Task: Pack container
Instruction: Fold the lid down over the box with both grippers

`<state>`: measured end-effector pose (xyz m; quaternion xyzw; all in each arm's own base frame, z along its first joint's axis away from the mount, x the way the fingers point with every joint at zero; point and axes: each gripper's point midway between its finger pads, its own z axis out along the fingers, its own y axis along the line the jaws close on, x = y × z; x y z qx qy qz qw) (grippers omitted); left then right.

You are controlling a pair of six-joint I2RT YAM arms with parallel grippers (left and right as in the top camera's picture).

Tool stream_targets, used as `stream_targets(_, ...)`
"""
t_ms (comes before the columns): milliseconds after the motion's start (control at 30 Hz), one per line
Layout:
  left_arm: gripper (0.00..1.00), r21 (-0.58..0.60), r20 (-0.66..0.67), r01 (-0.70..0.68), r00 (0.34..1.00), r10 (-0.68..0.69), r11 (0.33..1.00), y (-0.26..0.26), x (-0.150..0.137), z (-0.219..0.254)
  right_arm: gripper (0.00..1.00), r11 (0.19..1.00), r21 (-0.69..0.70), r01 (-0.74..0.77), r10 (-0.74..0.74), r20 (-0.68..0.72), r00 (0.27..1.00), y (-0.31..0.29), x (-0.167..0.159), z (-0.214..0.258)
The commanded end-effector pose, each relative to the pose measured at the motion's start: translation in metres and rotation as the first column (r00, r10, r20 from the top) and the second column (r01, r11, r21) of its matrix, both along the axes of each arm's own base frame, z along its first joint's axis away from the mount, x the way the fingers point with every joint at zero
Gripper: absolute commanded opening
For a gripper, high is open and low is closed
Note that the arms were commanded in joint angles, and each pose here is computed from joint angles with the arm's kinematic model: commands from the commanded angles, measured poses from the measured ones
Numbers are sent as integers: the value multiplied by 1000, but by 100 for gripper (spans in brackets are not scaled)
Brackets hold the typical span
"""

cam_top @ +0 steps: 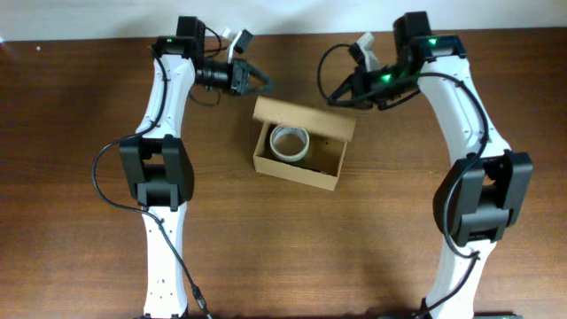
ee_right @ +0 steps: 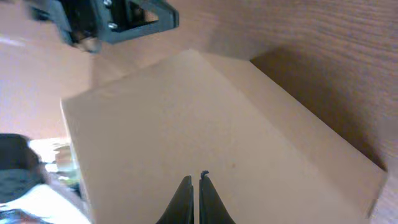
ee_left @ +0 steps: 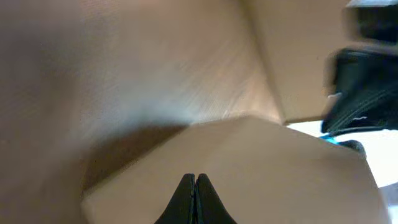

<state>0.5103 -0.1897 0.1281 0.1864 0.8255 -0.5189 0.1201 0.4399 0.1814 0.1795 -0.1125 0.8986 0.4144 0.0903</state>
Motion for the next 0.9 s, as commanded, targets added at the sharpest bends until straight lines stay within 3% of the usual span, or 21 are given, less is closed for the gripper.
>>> stream_targets(0, 2, 260, 151, -22, 988, -19, 965, 26, -12, 39, 4, 977, -214, -2, 34, 148, 988, 4, -19, 33)
stream_targets(100, 2, 387, 177, -61, 984, -9, 920, 44, -24, 58, 4, 923, -380, 58, 16, 189, 982, 0, -34, 44)
stream_targets(167, 2, 503, 218, -117, 976, 5, 856, 59, -34, 78, 4, 877, -467, 111, -8, 217, 976, -4, -46, 54)
stream_targets(333, 2, 682, 315, -225, 949, -2, 696, 75, -56, 118, 4, 853, -514, 94, -13, 158, 987, -5, -68, 52)
stream_targets(600, 2, 723, 160, -24, 978, -133, 691, 23, -96, 80, 4, 834, -551, 39, -7, 60, 998, -8, -79, 9)
stream_targets(867, 2, 747, 7, 117, 983, -184, 655, 9, -120, 18, 4, 811, -584, -31, -5, -60, 998, -15, -102, -59)
